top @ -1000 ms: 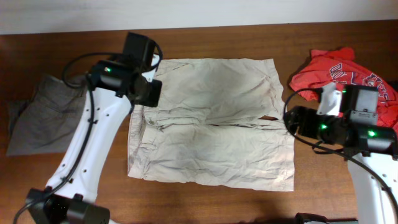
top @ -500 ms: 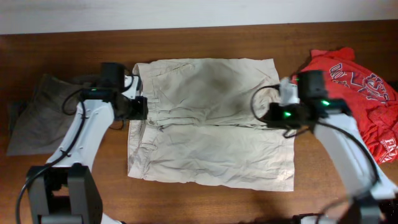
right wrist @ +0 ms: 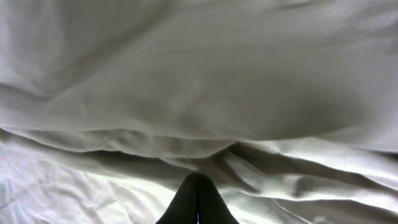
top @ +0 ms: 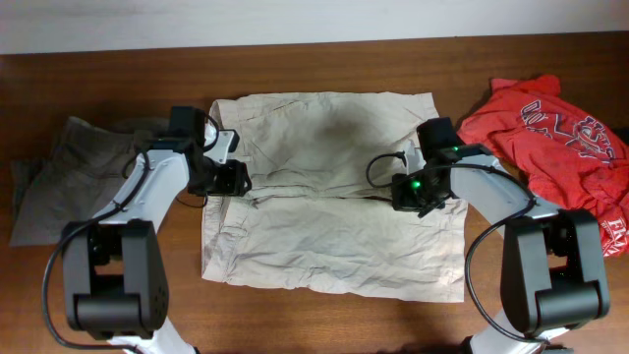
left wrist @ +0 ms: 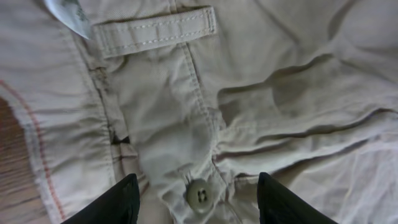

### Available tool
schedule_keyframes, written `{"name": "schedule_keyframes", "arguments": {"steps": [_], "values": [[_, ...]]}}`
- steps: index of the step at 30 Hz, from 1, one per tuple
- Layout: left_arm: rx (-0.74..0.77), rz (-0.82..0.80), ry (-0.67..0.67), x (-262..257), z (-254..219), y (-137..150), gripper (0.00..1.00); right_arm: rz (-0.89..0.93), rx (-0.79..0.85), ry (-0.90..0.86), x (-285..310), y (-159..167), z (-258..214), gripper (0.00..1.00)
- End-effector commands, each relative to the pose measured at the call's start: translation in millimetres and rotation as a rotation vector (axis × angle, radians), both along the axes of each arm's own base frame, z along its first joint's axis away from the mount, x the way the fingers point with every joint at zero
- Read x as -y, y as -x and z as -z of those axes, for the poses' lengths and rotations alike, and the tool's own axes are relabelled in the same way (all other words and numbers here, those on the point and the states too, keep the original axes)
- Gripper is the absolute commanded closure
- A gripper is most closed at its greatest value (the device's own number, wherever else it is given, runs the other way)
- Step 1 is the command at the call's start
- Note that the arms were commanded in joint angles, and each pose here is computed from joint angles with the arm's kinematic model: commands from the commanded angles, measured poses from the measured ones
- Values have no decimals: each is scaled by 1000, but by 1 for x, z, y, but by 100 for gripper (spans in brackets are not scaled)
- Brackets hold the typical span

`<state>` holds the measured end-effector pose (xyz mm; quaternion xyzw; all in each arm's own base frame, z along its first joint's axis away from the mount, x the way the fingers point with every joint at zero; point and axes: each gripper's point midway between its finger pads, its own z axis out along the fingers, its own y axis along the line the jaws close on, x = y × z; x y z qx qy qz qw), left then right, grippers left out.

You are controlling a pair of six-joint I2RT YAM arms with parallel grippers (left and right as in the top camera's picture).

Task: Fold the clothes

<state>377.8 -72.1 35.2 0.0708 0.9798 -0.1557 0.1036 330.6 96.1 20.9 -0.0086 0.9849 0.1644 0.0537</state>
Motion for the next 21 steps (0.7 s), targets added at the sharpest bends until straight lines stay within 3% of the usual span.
{"name": "schedule_keyframes", "arguments": {"steps": [1,3,5,6,9,12,21], "values": [[-18,27,24,5,12,2,40,0,73,2,0,-10,-22,96],[-17,27,24,5,14,1,41,0,84,1,0,-11,-24,96],[-19,27,24,5,17,0,49,0,85,1,0,-11,-25,96],[-21,27,24,5,19,0,55,0,84,1,0,-11,-25,96],[-17,28,24,5,20,-2,85,0,84,1,0,-11,-25,96],[-12,24,24,4,19,-3,99,0,82,1,0,-11,-25,96],[91,-78,25,-32,-25,-16,100,12,77,58,9,-10,-21,95]]}}
